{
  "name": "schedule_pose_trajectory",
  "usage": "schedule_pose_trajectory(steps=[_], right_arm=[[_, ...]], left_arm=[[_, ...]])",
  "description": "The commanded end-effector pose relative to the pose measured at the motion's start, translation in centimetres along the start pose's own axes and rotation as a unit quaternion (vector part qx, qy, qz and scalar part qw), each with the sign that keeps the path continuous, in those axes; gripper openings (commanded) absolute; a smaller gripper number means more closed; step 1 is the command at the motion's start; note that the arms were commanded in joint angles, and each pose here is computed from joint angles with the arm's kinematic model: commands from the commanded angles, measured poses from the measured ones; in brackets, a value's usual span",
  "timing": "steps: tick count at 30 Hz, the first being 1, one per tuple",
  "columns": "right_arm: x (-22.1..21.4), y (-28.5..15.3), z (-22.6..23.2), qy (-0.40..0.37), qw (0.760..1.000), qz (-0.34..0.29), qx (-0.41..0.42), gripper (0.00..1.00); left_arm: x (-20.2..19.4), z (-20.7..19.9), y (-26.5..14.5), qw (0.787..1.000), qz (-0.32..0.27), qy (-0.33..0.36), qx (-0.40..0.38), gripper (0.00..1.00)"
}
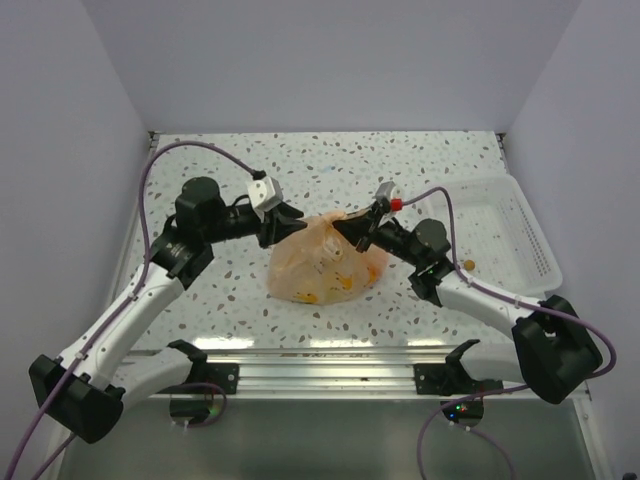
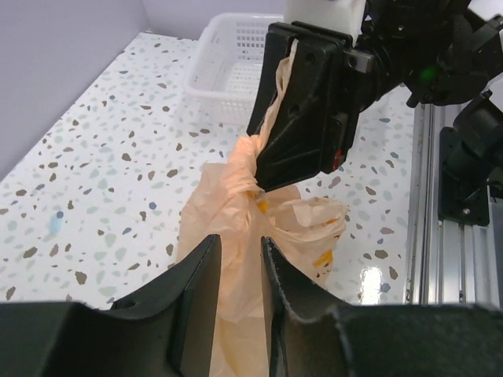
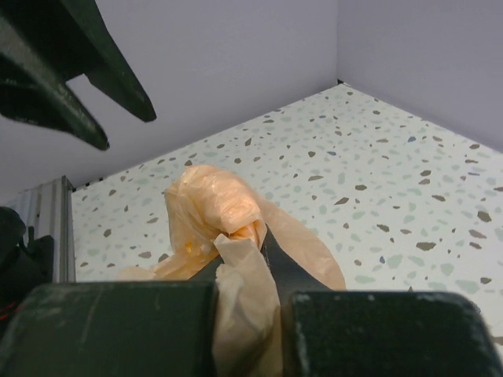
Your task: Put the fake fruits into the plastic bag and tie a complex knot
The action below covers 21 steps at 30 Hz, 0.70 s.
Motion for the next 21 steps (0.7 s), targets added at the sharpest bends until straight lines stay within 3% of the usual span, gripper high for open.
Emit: schedule_pose_trajectory(steps=[1, 6, 10, 14, 17, 21], right_arm=[[2.6, 0.0, 0.4, -0.091, 0.994, -0.055, 0.024, 0.0], [2.5, -0.3, 1.3, -0.12, 0.989, -0.061, 0.054, 0.0], [2.5, -0.7, 2.2, -0.161, 0.981, -0.07, 0.079, 0.0], [2.4, -1.1, 2.8, -0.217, 0.967, -0.082, 0.103, 0.0], [1.7, -1.0, 2.0, -0.242, 0.964, -0.076, 0.084, 0.0], [1.7, -0.5, 0.6, -0.254, 0.963, -0.079, 0.045, 0.0]], left_arm=[[1.3, 0.0, -0.7, 1.0, -0.007, -0.013, 0.007, 0.31], [2.0, 0.8, 0.8, 1.0, -0.019, -0.015, -0.009, 0.14], [1.2, 2.5, 2.2, 0.999, -0.015, -0.03, 0.002, 0.13], [1.7, 1.9, 3.1, 0.999, -0.018, -0.016, -0.042, 0.13], [-0.1, -0.8, 2.7, 0.993, 0.018, -0.008, -0.118, 0.07], [-4.5, -3.4, 2.4, 0.986, 0.081, 0.003, -0.149, 0.0]])
Point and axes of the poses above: each gripper's point midway between its finger pads, its own y axis out along the fingers, its own z axis along the line the jaws close on, x = y × z, the point moved 1 cm from there along -y, back along the fingers, and after that the axes turned 15 degrees about -y, right-handed, at the moved point
